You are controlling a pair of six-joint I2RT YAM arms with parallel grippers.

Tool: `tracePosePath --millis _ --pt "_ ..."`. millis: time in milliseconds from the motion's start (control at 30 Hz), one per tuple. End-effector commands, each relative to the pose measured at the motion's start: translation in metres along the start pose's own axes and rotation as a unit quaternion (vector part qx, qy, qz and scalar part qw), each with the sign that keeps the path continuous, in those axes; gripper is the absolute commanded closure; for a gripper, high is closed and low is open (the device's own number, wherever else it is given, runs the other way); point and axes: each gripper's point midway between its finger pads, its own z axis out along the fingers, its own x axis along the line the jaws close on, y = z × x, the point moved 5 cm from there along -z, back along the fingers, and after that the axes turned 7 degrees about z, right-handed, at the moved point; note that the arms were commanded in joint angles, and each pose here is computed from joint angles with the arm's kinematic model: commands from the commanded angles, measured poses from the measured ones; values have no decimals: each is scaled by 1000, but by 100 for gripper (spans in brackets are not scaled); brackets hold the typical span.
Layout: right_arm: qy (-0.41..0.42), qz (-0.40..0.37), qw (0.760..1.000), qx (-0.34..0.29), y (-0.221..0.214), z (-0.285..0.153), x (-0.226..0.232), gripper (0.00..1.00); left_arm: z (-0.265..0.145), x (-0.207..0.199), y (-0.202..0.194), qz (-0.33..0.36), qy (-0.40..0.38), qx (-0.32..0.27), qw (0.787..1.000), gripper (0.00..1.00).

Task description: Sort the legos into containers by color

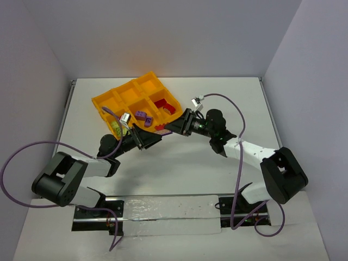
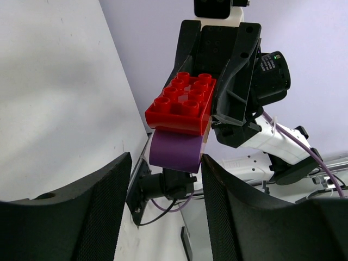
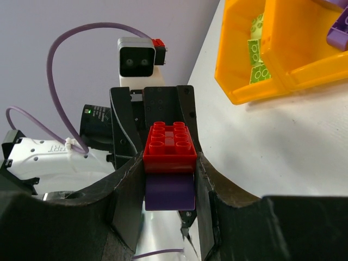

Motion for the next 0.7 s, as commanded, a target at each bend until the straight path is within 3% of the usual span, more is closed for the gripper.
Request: tracePosePath --millis 0,400,667 --pt "52 -23 998 -3 10 4 26 100 3 -33 10 46 -95 -23 994 42" --pt "54 -19 998 8 7 5 23 100 1 -53 16 52 -132 -38 989 41" --pt "62 -17 998 11 6 4 27 100 3 -57 18 87 -117 -35 989 28"
